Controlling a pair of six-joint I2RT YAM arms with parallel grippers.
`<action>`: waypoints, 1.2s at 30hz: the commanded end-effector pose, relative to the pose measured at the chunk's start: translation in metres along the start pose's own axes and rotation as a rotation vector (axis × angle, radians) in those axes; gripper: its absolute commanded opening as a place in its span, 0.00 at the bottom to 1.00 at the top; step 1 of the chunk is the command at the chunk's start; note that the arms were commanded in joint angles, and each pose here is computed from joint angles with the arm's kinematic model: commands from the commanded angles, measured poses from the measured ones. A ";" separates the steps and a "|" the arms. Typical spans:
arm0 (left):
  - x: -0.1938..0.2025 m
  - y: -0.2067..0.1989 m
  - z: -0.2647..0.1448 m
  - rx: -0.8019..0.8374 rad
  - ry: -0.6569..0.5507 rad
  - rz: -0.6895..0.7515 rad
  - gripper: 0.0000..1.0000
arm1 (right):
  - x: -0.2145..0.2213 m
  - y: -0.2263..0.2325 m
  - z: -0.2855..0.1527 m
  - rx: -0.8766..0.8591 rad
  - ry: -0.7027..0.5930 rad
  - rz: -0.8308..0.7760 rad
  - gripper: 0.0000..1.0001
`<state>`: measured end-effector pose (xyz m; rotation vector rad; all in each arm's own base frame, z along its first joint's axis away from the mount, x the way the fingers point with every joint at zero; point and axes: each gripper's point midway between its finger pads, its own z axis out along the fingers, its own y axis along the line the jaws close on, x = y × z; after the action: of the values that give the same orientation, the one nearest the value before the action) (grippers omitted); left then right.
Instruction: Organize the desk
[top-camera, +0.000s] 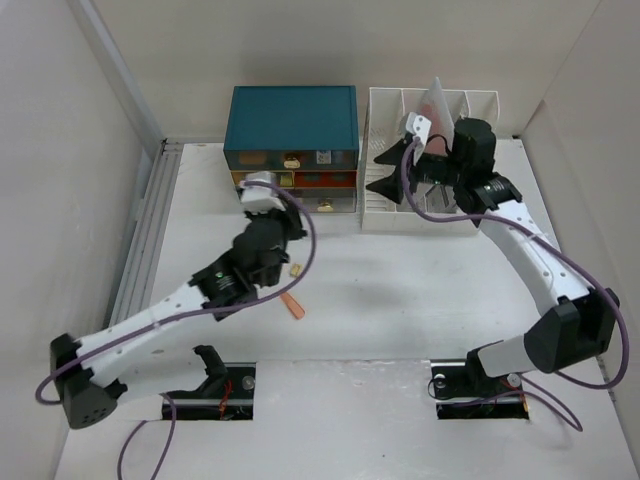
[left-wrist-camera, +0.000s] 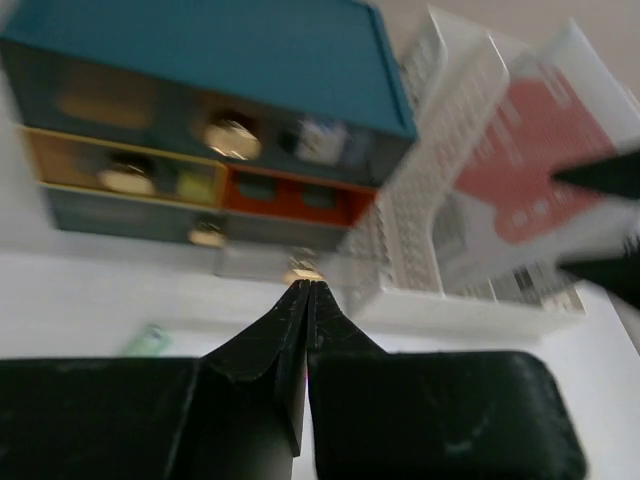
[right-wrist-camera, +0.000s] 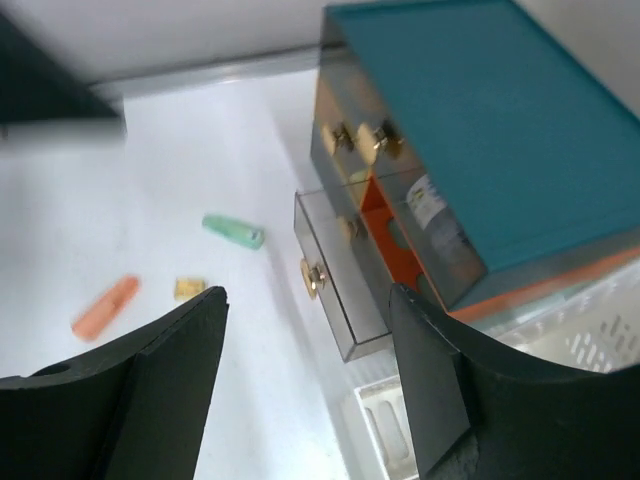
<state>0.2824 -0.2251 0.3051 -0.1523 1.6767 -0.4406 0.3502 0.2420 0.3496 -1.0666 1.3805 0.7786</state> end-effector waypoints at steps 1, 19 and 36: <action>-0.048 0.063 -0.019 -0.200 -0.119 0.070 0.00 | 0.020 0.026 0.001 -0.215 0.021 -0.186 0.70; -0.116 0.176 -0.112 -0.388 -0.408 -0.028 0.60 | 0.181 0.161 0.140 -0.520 0.499 -0.527 0.57; -0.108 0.161 -0.102 -0.303 -0.377 0.003 0.74 | 0.223 0.159 0.180 -0.428 0.647 -0.314 0.54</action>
<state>0.2256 -0.0203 0.3460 -0.4264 1.3923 -0.1165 0.2849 0.4164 0.0748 -1.9849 1.5603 0.4904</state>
